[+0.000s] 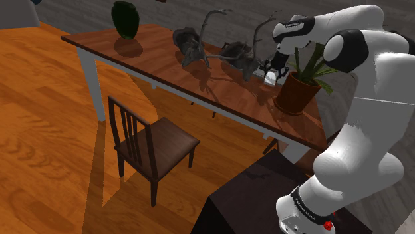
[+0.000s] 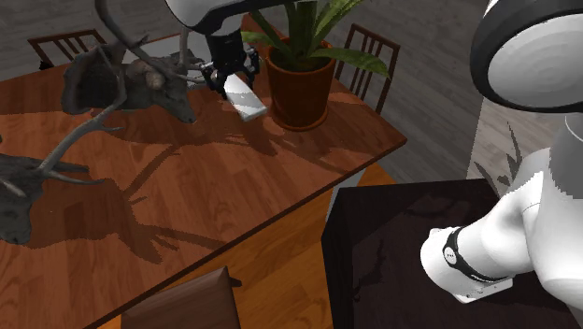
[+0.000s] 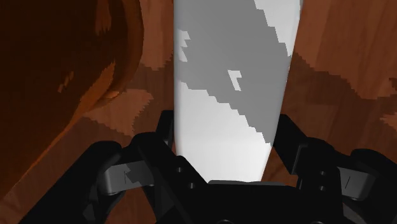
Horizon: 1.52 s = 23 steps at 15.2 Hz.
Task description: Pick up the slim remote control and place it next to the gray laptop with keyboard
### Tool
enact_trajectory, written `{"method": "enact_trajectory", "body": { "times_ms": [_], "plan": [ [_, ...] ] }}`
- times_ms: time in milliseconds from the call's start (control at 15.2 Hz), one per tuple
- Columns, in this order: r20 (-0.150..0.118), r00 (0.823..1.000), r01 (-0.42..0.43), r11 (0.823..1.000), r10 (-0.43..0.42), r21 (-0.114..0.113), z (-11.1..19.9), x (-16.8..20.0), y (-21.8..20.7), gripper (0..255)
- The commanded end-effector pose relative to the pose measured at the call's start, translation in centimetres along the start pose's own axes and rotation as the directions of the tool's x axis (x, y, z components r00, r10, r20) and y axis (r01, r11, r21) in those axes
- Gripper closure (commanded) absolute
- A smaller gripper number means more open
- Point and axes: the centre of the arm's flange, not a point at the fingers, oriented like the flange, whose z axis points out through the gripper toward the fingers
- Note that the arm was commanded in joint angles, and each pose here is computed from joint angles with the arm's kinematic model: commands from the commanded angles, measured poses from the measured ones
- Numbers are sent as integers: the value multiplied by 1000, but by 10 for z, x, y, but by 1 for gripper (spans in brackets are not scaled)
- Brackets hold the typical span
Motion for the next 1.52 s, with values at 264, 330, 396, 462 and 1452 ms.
{"method": "enact_trajectory", "body": {
  "times_ms": [264, 330, 396, 462, 1452],
  "plan": [
    [1, 1000, 1, 1000, -1, 0, 3, 83, 23, 255],
    [1, 1000, 1, 1000, -1, 0, 8, 83, 23, 255],
    [1, 1000, 1, 1000, -1, 0, 14, 83, 23, 255],
    [1, 1000, 1, 1000, -1, 0, 19, 84, 23, 255],
    [1, 1000, 1, 1000, -1, 0, 98, 84, 22, 255]
  ]
}}
